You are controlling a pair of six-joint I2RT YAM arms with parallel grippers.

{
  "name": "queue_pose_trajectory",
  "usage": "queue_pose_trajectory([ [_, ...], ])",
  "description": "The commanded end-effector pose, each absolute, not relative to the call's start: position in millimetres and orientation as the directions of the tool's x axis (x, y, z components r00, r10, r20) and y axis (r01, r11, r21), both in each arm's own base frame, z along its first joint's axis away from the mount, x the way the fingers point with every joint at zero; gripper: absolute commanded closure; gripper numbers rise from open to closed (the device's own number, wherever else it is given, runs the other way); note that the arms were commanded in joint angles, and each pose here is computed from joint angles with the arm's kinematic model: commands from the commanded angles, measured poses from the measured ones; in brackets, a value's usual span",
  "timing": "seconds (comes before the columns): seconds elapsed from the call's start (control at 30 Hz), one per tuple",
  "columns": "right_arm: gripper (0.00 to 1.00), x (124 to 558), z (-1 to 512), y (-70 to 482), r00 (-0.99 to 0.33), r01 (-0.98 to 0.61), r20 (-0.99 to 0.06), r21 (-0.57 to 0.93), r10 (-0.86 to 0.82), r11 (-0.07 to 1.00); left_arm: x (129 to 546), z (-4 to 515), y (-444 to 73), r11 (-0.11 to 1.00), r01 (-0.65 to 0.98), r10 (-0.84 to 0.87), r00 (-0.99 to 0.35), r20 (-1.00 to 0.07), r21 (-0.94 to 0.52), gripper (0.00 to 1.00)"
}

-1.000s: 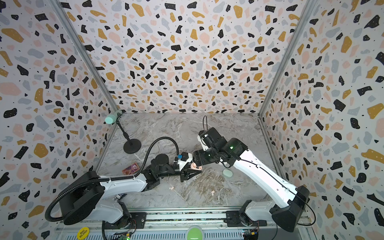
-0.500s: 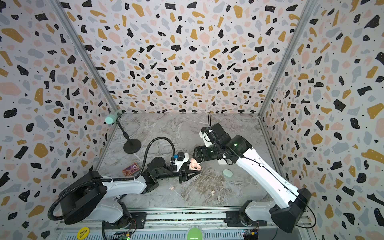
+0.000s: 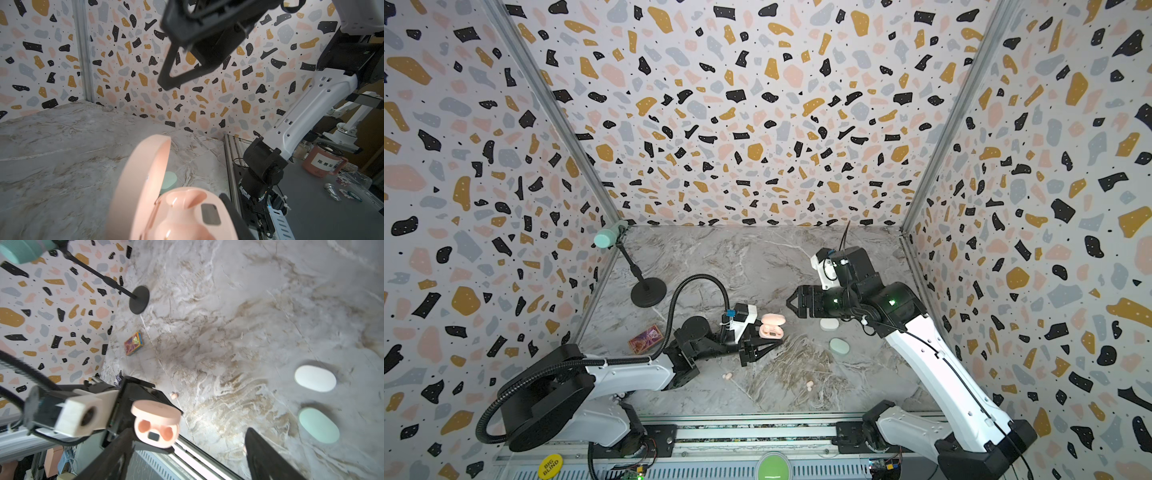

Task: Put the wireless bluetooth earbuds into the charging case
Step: 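Hold the open pink case in the left gripper while the right gripper releases and withdraws, then lower the right gripper onto a pink earbud on the table and close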

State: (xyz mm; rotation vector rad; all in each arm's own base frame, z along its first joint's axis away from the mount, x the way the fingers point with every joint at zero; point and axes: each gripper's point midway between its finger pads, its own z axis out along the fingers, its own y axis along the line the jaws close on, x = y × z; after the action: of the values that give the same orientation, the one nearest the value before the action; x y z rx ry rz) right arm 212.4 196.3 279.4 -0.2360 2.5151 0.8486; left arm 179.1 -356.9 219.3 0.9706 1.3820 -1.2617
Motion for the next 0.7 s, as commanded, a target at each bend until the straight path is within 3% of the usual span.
queue_pose_trajectory([
  [0.0, 0.15, 197.6, 241.1, 185.2, -0.923, -0.179, -0.380, 0.548, 0.053, 0.817, 182.0, 243.6, -348.5, 0.183, 0.976, -0.115, -0.100, -0.988, -0.120, 0.92],
  [0.4, 0.24, 135.3, 101.7, 179.5, -0.970, 0.154, -0.077, 0.539, 0.230, 0.828, 190.4, 248.6, -333.8, 0.258, 0.961, -0.105, -0.080, -0.991, -0.105, 0.92],
  [0.67, 0.36, 123.6, 63.9, 169.7, -0.940, 0.294, -0.030, 0.437, 0.341, 0.850, 190.9, 250.4, -329.0, 0.275, 0.956, -0.108, -0.076, -0.991, -0.103, 0.92],
])
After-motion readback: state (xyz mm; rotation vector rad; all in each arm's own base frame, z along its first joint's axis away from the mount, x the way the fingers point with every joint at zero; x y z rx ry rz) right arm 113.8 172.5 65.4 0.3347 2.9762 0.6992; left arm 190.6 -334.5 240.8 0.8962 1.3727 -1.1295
